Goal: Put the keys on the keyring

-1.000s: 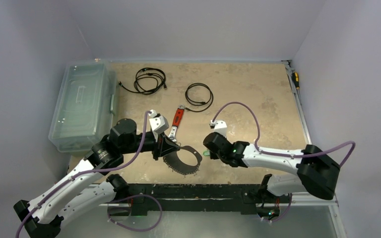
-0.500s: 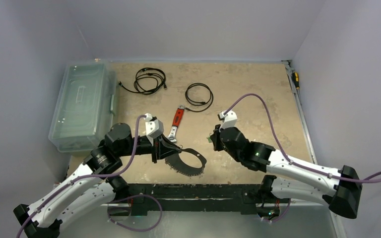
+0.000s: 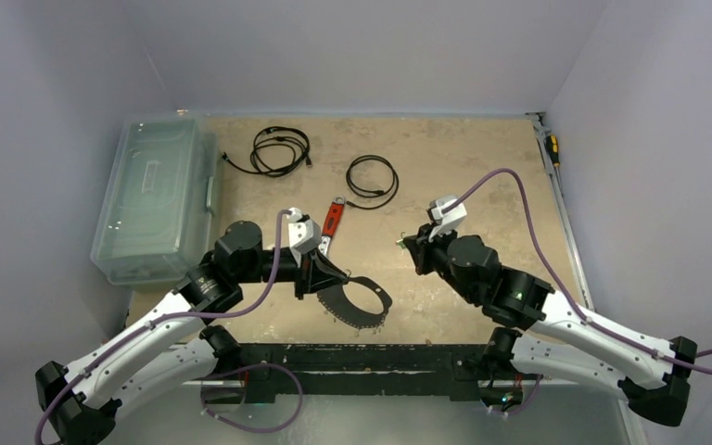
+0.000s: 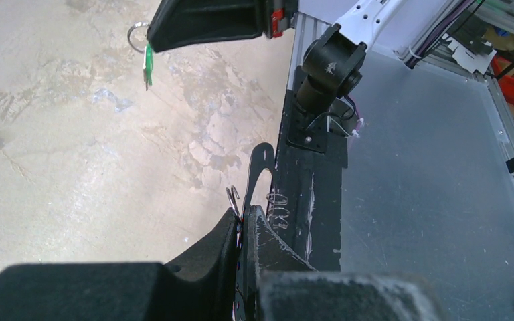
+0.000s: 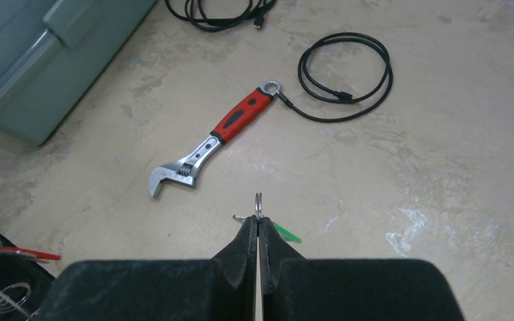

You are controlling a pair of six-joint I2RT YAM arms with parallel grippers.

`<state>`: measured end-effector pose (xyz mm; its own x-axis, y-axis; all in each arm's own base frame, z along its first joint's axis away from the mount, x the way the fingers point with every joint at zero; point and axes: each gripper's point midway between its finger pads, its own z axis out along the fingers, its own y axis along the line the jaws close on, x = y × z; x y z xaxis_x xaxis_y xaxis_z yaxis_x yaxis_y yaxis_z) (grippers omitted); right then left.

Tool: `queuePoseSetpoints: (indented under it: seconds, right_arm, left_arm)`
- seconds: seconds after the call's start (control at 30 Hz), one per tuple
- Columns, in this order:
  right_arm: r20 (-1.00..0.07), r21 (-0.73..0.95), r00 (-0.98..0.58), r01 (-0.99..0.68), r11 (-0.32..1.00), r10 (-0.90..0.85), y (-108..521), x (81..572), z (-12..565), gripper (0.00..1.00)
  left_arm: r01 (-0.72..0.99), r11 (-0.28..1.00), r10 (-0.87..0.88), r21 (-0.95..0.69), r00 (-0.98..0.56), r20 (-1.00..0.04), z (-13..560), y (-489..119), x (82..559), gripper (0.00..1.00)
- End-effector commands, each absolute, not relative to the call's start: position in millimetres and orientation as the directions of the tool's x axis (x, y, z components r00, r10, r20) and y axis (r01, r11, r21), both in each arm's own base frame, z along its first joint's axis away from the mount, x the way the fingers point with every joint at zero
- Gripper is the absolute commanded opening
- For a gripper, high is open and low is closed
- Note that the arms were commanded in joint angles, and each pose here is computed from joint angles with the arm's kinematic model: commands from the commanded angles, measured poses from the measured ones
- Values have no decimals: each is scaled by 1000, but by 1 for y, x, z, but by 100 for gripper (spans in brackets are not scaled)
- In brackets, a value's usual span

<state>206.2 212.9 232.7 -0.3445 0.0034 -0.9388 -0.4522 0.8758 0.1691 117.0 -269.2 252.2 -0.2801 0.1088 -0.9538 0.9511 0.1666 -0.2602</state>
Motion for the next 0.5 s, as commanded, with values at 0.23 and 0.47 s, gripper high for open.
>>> queuePoseSetpoints:
  seconds: [0.23, 0.47]
  right_arm:
    - [-977, 144, -215, -646, 750, 2, 237, 190, 278, 0]
    - [-973, 137, -228, -666, 733, -26, 234, 183, 284, 0]
  left_arm:
    - [971, 124, 109, -204, -217, -970, 270, -274, 118, 0]
    - [974, 167, 98, -153, -170, -981, 274, -264, 119, 0]
